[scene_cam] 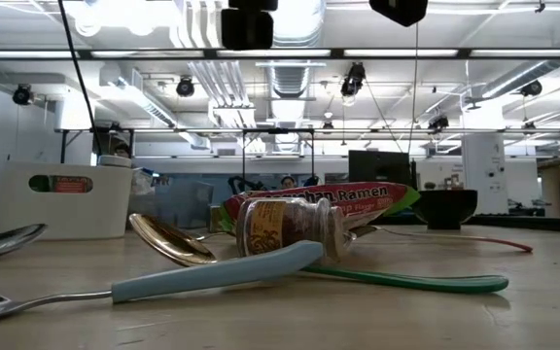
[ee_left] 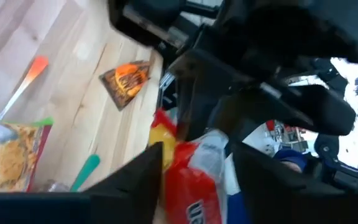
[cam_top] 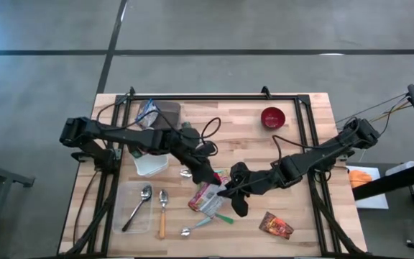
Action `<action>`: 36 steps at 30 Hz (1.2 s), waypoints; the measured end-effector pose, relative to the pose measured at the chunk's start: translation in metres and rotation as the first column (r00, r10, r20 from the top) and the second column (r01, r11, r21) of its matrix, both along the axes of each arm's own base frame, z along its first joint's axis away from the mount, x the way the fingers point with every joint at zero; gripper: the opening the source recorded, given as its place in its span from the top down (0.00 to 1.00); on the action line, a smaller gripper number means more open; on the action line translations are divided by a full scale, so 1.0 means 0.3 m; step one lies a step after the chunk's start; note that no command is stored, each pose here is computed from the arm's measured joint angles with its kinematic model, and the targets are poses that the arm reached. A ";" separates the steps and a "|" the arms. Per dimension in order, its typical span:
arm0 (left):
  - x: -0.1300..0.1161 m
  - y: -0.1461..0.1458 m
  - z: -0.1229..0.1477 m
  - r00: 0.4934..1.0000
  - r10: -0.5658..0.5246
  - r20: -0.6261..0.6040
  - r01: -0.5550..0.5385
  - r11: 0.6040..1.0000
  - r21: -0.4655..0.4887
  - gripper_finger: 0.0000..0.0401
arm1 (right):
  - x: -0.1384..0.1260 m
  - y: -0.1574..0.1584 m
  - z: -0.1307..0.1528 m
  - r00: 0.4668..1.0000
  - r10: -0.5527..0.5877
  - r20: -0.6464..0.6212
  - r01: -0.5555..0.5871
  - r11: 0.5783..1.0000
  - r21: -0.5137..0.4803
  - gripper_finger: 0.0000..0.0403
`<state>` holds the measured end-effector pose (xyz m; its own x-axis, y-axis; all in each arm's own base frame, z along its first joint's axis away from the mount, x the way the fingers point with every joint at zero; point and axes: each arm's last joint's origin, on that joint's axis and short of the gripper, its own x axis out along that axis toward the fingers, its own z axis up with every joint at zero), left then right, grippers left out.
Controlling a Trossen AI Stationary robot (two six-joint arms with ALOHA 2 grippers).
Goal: Pick & Place Food Item
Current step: Put the orange noodle pack into the black bin
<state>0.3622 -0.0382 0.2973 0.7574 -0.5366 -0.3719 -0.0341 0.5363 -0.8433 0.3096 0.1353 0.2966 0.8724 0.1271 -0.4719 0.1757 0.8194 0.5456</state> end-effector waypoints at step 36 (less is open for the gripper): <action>-0.024 -0.006 0.019 0.998 -0.055 0.028 0.054 0.997 0.054 1.00 | 0.010 0.006 0.034 0.999 -0.021 0.046 0.016 0.994 0.104 0.49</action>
